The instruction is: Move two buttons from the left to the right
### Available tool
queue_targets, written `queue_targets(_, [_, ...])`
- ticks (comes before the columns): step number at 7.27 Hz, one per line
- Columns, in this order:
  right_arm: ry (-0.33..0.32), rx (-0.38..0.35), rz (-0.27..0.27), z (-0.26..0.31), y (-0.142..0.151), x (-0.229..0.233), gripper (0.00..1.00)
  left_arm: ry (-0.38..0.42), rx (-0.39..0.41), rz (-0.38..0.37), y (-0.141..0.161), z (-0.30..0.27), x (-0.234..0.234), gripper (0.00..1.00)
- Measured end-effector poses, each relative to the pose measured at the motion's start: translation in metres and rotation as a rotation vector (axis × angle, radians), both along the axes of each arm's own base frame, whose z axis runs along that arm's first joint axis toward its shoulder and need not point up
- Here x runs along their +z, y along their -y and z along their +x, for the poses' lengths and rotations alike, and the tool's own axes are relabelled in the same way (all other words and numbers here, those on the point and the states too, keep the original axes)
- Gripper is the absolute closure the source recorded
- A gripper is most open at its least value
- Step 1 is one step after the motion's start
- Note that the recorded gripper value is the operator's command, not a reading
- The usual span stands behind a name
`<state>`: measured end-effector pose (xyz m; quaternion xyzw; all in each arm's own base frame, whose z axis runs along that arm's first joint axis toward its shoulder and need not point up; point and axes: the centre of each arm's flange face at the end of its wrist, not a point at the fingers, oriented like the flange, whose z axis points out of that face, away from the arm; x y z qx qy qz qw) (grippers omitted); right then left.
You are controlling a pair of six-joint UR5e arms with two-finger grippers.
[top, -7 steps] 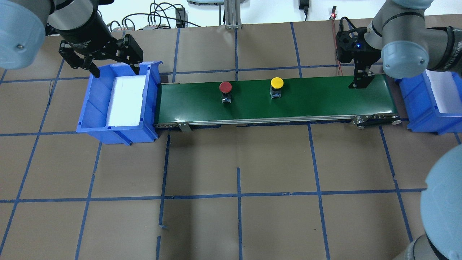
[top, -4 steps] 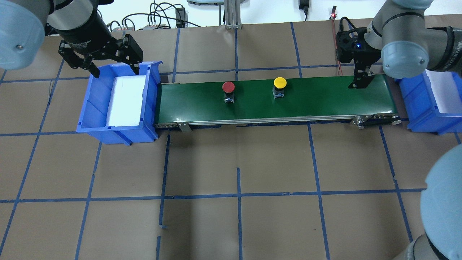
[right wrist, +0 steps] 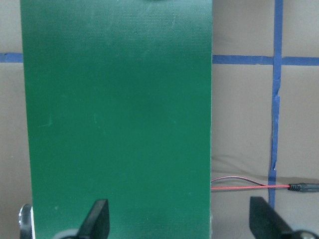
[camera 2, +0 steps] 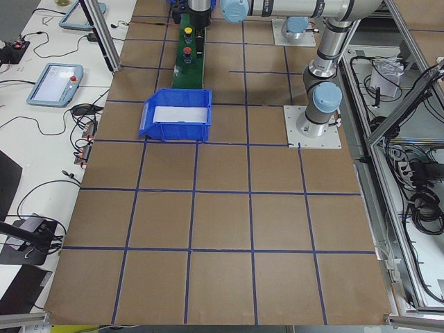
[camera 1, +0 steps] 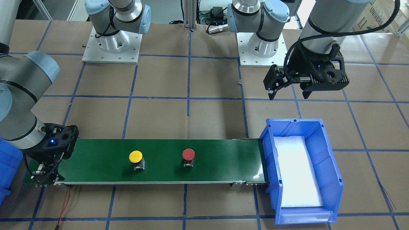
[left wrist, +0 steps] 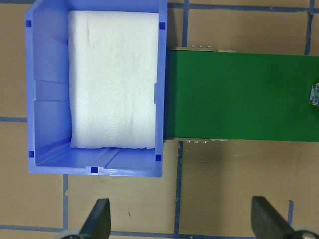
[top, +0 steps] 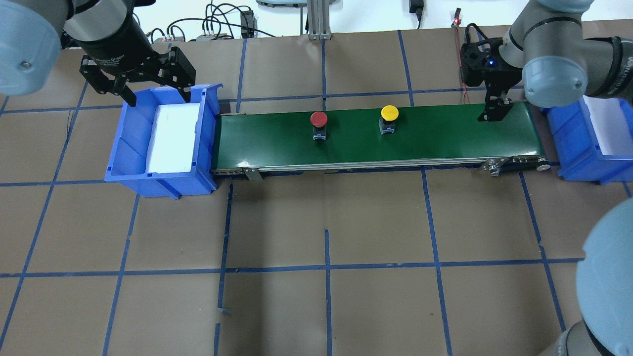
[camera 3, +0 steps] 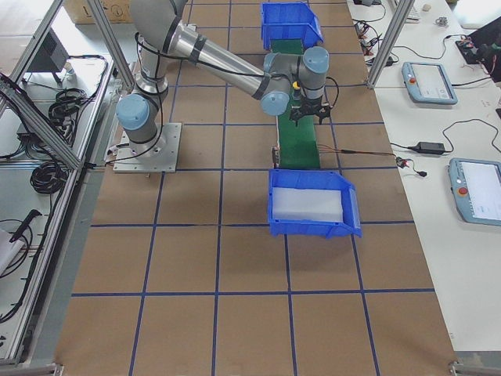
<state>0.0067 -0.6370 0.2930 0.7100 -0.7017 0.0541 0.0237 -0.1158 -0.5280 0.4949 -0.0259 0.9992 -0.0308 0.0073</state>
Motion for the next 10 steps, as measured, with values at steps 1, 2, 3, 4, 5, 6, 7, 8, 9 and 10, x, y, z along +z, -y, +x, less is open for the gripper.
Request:
queue_targets(1, [-0.001, 0.0, 0.002, -0.0001, 0.0, -0.0006, 0.0, 0.0, 0.0, 0.001, 0.0, 0.0, -0.0001, 0.0])
queue_targets(2, [-0.002, 0.0, 0.003, -0.0003, 0.0, -0.0009, 0.0, 0.001, 0.0, 0.004, -0.0002, 0.0001, -0.0005, 0.0])
queue_targets(3, [-0.003, 0.0, 0.003, -0.0003, 0.0, -0.0011, 0.0, 0.001, -0.001, 0.008, -0.0005, 0.0001, -0.001, 0.0])
queue_targets(4, [-0.003, 0.0, 0.002, -0.0004, 0.0001, -0.0008, 0.0, 0.002, -0.002, 0.011, -0.0008, 0.0001, -0.0014, 0.0])
queue_targets(5, [-0.004, 0.0, 0.001, -0.0005, 0.0002, -0.0002, 0.0, 0.002, -0.003, 0.011, -0.0011, 0.0002, -0.001, 0.0])
queue_targets(6, [-0.006, 0.0, 0.003, -0.0006, 0.0, 0.0001, 0.0, 0.003, -0.003, 0.011, -0.0014, 0.0002, -0.0007, 0.0])
queue_targets(7, [-0.01, 0.0, 0.005, -0.0011, -0.0001, -0.0002, 0.0, 0.003, -0.003, 0.01, -0.0022, 0.0003, 0.0001, 0.0])
queue_targets(8, [-0.015, 0.0, 0.007, -0.0016, -0.0001, -0.0008, 0.0, 0.004, -0.003, 0.009, -0.0029, 0.0003, 0.0011, 0.0])
queue_targets(9, [-0.017, 0.0, 0.01, -0.002, 0.0001, -0.002, 0.0, 0.004, -0.003, 0.009, -0.0033, 0.0003, 0.0014, 0.0])
queue_targets(10, [-0.021, 0.0, 0.01, -0.0025, 0.0009, -0.0026, 0.01, 0.003, -0.003, 0.009, -0.0037, 0.0002, 0.0016, 0.0])
